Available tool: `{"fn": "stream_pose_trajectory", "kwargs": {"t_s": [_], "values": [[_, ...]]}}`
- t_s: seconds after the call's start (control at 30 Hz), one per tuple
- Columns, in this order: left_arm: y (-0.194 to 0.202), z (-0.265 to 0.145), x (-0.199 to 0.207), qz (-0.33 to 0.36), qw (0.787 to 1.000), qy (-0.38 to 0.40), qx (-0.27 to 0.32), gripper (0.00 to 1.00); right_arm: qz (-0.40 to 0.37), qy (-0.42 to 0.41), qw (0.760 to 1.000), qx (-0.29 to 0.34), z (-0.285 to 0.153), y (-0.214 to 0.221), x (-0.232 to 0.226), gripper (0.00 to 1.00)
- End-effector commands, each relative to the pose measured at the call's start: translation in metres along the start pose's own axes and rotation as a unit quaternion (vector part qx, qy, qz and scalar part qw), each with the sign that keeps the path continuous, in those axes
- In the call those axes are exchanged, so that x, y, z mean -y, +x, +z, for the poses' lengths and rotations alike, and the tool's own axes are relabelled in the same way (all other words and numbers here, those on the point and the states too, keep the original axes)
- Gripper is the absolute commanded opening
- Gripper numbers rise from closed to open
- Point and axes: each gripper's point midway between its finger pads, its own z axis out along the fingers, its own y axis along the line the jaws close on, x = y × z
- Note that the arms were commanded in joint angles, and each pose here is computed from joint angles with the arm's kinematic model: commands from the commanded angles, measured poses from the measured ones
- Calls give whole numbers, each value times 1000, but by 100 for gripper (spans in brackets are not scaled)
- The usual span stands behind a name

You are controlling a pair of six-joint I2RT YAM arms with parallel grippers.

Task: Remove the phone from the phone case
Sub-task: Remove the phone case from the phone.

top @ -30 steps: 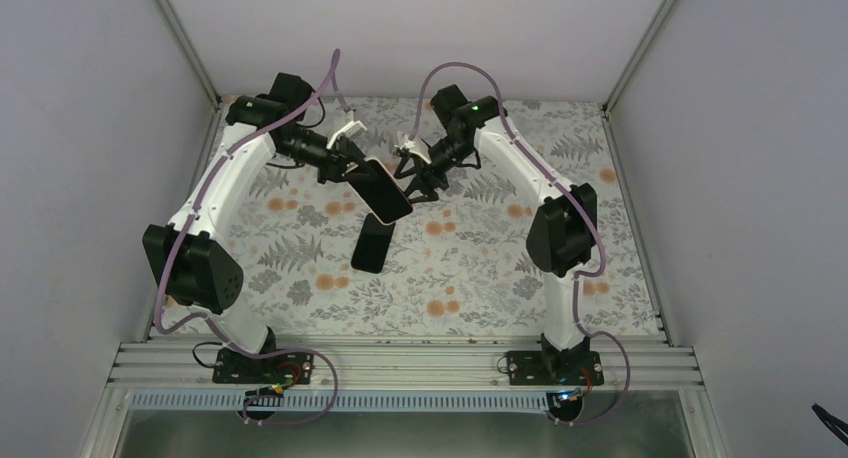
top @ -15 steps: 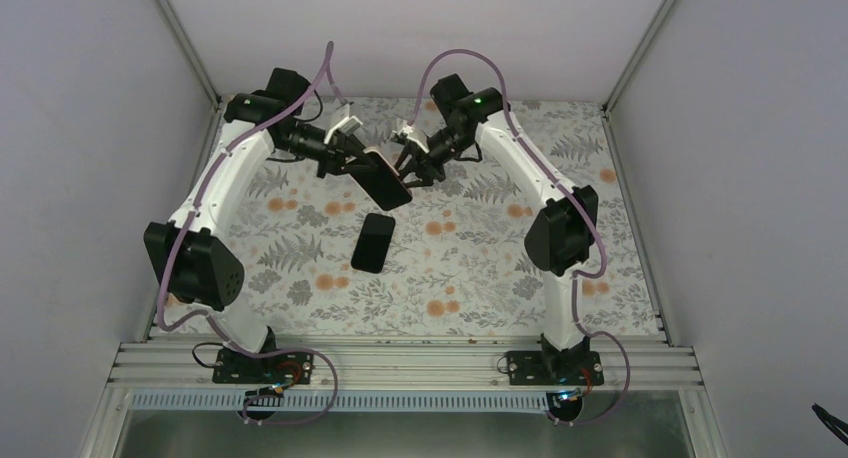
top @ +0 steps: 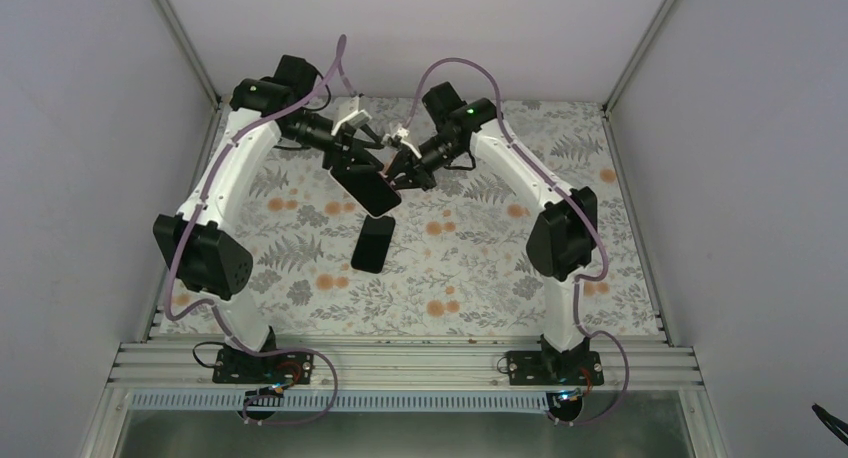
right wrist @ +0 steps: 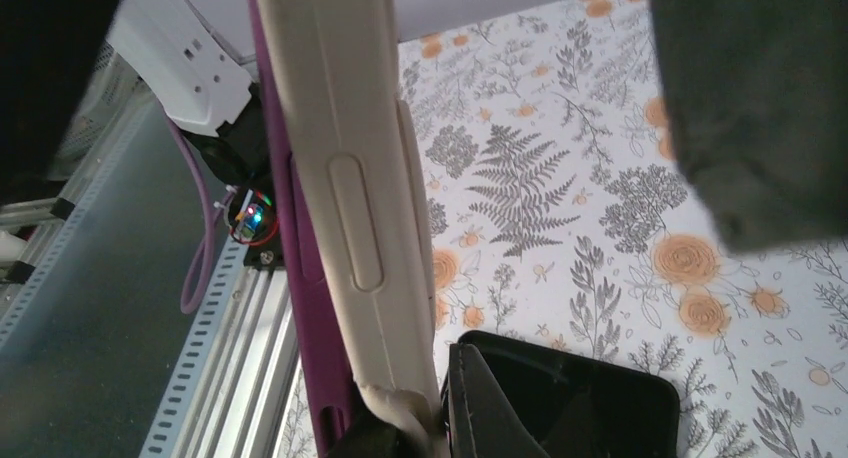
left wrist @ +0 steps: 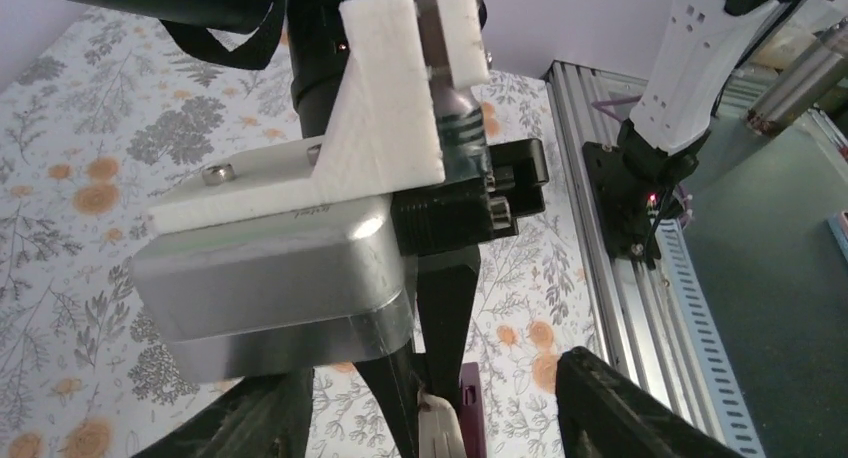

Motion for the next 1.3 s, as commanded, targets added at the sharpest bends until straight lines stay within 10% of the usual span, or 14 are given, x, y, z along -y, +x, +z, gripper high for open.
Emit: {"fn": "stream_pose_trajectory", "kwargs": {"t_s": [0.0, 0.3, 0.63, 1.27], "values": [[-11, -13, 13, 30, 1000, -10, 0, 65, -29, -12, 996, 85, -39, -34, -19, 3], [-17, -53, 23, 72, 986, -149, -35, 87, 35, 48, 994, 95, -84, 3, 23, 3], [-31, -30, -47, 130, 892, -432, -20, 89, 131, 305, 928, 168, -139, -45, 88, 3], [-61, 45, -88, 102, 874, -471, 57, 83, 124, 407, 882, 203, -160, -76, 86, 3]]}}
